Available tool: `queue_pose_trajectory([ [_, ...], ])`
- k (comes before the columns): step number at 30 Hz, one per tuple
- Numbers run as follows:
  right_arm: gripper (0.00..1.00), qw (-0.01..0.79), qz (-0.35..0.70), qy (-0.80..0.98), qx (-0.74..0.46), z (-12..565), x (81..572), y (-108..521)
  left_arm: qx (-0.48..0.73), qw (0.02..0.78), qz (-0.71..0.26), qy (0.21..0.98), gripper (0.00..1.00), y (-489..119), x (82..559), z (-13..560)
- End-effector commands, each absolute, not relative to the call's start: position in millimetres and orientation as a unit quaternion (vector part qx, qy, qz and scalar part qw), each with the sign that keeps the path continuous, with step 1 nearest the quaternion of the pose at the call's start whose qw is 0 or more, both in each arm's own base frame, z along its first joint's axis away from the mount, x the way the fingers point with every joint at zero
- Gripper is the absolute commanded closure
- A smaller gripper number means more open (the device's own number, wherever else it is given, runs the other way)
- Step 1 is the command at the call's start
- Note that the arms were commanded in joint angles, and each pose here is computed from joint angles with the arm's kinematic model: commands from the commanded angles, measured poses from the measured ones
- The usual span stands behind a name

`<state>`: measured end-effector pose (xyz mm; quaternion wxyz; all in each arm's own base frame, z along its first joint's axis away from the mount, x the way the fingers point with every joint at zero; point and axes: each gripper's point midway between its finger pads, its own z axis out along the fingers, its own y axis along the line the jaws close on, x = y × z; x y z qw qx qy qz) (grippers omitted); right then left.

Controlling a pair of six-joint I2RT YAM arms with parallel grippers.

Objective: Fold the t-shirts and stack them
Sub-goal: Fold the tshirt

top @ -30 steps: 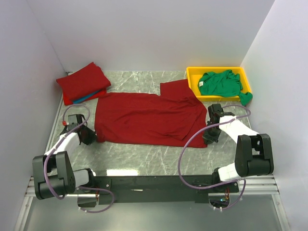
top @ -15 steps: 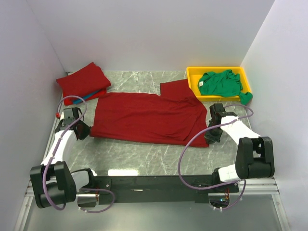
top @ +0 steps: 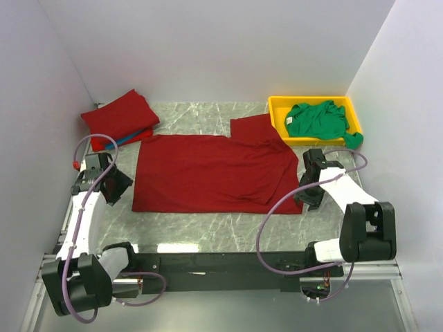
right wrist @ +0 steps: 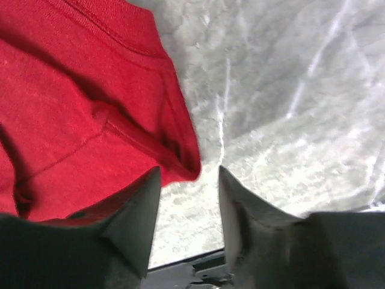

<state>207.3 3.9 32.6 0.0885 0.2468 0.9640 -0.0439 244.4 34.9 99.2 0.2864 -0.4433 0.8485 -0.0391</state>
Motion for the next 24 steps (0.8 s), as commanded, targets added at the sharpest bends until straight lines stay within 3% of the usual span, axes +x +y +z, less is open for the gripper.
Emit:
queue_pose_trajectory([
  [1,0.46,0.15,-0.049,0.957,0.245,71,225,-5,-0.435,0.305,-0.037,0.846,0.36,36,246,120],
  [6,0.42,0.214,0.037,0.953,0.212,107,239,23,-0.409,0.324,-0.066,0.851,0.3,23,264,123],
  [12,0.42,0.206,0.169,0.951,0.16,103,242,91,-0.351,0.322,-0.114,0.872,0.24,-31,294,114],
  [18,0.43,0.164,0.184,0.961,0.124,80,238,140,-0.334,0.291,-0.138,0.886,0.19,-62,301,86],
  [24,0.46,0.135,0.143,0.974,0.11,59,235,145,-0.326,0.247,-0.159,0.898,0.16,-75,290,55],
])
